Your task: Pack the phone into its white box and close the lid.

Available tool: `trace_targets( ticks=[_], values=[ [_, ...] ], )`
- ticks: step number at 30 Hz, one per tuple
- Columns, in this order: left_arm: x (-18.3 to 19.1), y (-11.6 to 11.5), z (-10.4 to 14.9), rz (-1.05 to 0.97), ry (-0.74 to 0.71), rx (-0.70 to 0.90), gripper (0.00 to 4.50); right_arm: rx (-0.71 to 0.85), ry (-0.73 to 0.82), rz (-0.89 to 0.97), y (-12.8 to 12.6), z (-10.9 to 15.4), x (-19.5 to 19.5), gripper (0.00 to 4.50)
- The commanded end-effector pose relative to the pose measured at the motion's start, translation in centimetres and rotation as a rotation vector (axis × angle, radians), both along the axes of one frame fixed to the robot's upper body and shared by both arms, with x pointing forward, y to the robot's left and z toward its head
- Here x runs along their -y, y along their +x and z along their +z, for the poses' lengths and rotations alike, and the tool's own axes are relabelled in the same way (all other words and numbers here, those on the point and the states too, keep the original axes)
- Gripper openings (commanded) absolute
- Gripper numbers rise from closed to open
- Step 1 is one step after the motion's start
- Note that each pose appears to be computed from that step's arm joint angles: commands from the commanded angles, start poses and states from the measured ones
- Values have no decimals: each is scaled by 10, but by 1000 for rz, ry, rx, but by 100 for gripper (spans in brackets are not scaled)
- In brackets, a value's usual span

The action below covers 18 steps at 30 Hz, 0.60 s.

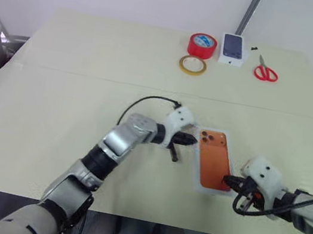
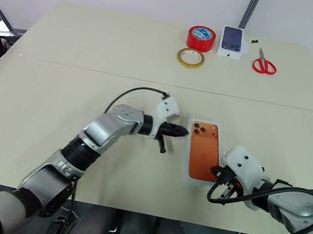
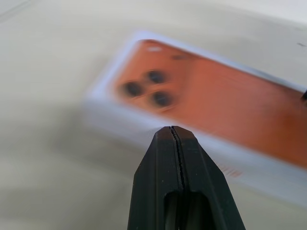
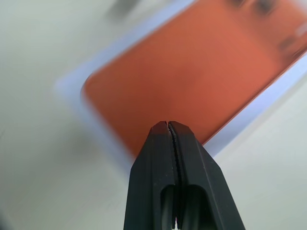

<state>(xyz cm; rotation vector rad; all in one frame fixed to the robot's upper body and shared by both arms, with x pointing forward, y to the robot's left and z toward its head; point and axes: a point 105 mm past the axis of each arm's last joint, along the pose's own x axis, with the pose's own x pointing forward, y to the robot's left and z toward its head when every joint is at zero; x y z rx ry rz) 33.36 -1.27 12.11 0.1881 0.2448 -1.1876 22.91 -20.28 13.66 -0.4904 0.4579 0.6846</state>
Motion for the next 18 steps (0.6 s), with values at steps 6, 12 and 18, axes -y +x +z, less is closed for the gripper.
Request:
trace_targets(
  ticks=[6, 12, 18],
  values=[
    [-120, 21, 45, 315, -155, 123, 0, 298, 133, -204, 46, 51, 40, 3],
    [-180, 19, 35, 481, -82, 144, 0, 298, 186, -189, 58, 49, 38, 3],
    [-199, 13, 28, 556, -68, 145, 0, 274, 204, -122, 66, 42, 29, 3]
  ],
)
